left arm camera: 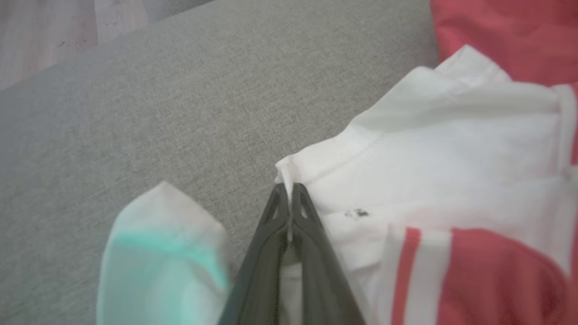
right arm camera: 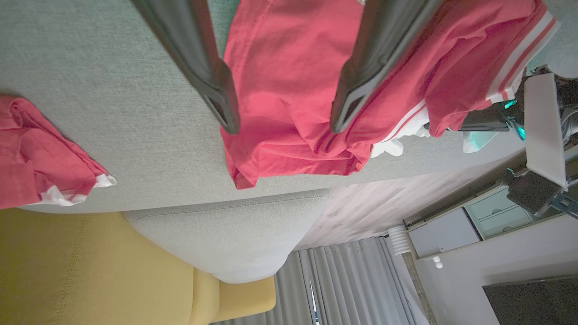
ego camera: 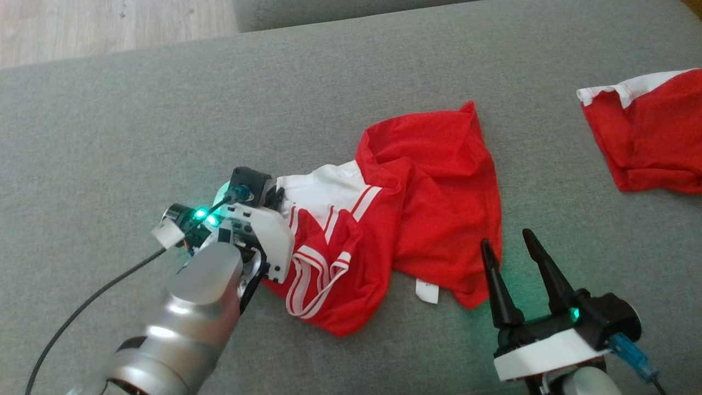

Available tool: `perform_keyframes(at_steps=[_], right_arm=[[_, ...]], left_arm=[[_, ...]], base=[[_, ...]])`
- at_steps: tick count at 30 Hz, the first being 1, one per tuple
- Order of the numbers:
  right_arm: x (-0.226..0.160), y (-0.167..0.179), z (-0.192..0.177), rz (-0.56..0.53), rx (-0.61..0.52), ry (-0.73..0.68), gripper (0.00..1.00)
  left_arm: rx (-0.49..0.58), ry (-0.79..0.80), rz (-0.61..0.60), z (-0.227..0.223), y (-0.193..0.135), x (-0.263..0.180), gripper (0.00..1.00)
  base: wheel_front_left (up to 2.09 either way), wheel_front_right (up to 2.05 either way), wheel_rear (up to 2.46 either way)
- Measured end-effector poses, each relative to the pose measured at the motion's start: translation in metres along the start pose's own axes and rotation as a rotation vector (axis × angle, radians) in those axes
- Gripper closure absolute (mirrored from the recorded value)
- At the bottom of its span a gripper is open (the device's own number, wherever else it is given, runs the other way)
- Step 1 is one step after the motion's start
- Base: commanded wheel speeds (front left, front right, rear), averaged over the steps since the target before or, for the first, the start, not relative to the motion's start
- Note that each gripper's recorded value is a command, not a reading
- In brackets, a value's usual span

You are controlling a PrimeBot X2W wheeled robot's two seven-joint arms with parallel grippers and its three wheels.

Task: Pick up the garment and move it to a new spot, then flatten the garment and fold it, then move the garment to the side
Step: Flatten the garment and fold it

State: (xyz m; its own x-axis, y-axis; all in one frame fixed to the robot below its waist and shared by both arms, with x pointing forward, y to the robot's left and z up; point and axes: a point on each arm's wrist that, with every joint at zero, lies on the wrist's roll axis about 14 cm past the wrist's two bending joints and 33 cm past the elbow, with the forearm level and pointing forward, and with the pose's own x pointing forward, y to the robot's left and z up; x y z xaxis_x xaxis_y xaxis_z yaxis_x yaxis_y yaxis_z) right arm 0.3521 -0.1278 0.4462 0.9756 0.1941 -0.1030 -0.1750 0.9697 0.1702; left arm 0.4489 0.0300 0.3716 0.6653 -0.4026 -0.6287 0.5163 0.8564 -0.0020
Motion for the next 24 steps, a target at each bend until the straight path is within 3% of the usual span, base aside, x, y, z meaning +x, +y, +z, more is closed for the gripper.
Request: perform_keyframes(at_steps=[5, 15, 24], right_arm=[[-0.002, -0.002, 0.004, -0.005, -0.005, -0.013, 0.0], [-0.004, 0.01, 0.014, 0.031, -0.006, -0.045, 0.0], [0.026, -0.009, 0.029, -0.002, -0.018, -0.088, 0.0]], left_arm=[[0.022, -0.14, 0.007, 0.03, 0.003, -0.005, 1.0], [0.124, -0.513, 0.01, 0.153, 0.019, -0.049, 1.0], [0.12, -0.581, 0.082, 0.152, 0.065, -0.083, 1.0]], base=[[0.0, 0.0, 0.0], [0.0, 0.0, 0.0], [0.0, 0.0, 0.0]])
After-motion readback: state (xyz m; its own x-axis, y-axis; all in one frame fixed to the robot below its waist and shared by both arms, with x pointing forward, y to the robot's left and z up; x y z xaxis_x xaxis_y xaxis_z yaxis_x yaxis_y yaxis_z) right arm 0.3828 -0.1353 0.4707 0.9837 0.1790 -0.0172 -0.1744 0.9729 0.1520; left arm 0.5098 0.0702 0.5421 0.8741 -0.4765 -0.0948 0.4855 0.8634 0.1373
